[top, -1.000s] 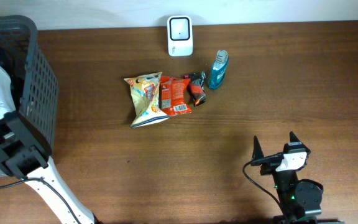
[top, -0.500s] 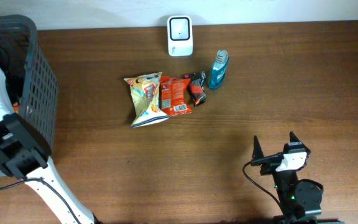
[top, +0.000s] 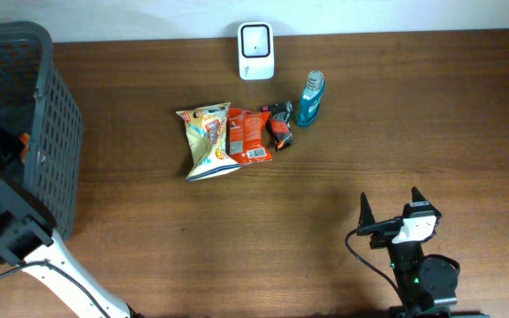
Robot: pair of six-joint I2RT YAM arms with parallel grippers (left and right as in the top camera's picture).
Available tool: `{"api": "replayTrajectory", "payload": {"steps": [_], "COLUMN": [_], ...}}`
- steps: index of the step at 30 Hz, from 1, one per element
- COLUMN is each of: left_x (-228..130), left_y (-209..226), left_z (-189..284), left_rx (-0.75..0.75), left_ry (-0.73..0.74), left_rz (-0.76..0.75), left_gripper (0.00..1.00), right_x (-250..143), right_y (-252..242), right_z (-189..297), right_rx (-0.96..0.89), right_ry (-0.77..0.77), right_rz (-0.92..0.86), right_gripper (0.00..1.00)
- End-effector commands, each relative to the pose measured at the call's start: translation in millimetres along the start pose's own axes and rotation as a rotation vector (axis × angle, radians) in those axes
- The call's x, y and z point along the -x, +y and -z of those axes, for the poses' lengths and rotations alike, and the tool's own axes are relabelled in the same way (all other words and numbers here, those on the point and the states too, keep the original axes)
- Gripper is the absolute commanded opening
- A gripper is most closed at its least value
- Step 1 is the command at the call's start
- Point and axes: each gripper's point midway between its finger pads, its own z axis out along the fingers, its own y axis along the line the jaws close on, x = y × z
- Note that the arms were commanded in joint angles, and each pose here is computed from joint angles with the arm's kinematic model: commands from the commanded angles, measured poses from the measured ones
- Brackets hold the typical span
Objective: Scan the item barcode
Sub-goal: 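Return the left gripper to the basket and grasp the small orange box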
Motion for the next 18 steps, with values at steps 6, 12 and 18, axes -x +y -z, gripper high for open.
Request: {"api": "replayTrajectory", "payload": {"steps": [6, 12, 18], "left_x": [-9, -10, 1], "left_y": [-41, -36, -32], "left_z": [-11, -9, 25], "left_rx": [-0.207, -0.201, -0.268], "left_ry": [0.047, 0.055, -0.001], "left_rz": [-0.115, -0.129, -0.106], "left_gripper": [0.63, 0.65, 0.66], "right_x": [-3, -3, -3], "right_y": [-2, -2, -2], "right_z": [0, 0, 0], "right_rx": [-0.012, -0.012, -0.012], "right_ry": [0.006, 0.006, 0.006], "right_rz": [0.002, 0.002, 0.002], "right_gripper": [0.98, 0.98, 0.98]}}
